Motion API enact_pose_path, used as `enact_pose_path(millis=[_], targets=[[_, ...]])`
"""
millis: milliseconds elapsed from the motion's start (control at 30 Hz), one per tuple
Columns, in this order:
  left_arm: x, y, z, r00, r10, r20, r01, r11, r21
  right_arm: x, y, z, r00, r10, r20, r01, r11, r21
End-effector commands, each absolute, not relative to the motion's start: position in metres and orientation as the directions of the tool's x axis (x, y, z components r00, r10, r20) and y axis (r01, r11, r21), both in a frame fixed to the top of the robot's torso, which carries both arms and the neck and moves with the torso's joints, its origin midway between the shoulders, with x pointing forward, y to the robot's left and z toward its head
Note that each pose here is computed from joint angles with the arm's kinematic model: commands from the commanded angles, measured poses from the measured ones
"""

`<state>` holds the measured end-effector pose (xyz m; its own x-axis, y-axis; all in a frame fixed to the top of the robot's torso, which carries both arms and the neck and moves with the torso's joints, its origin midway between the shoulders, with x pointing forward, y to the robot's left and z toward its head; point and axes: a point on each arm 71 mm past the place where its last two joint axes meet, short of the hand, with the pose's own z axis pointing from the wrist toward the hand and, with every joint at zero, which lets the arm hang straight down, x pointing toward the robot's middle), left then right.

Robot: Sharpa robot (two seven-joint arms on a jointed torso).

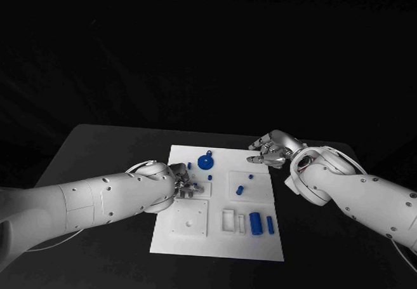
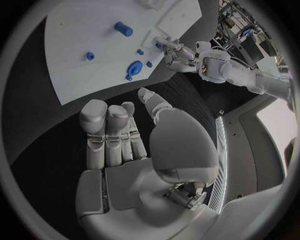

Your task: Assemble the parts on the task board

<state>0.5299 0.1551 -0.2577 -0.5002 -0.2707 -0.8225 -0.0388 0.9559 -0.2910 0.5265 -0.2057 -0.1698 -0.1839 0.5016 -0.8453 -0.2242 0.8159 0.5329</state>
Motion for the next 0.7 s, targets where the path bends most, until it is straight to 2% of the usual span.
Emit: enact_pose_path(millis=[33,400,700], targets=[[0.529,0.153,-0.259,-0.516,-0.278,-0.810,-0.034,0.952,-0.304,0.526,-0.205,-0.171,-0.194,0.496,-0.847,-0.229,0.816,0.530],[0.524,0.155,-0.255,-0.514,-0.299,-0.804,-0.024,0.942,-0.335,0.526,-0.207,-0.174,-0.197,0.496,-0.845,-0.223,0.817,0.532],[0.525,0.157,-0.239,-0.519,-0.355,-0.778,-0.042,0.919,-0.392,0.526,-0.209,-0.175,-0.196,0.497,-0.845,-0.219,0.818,0.532]])
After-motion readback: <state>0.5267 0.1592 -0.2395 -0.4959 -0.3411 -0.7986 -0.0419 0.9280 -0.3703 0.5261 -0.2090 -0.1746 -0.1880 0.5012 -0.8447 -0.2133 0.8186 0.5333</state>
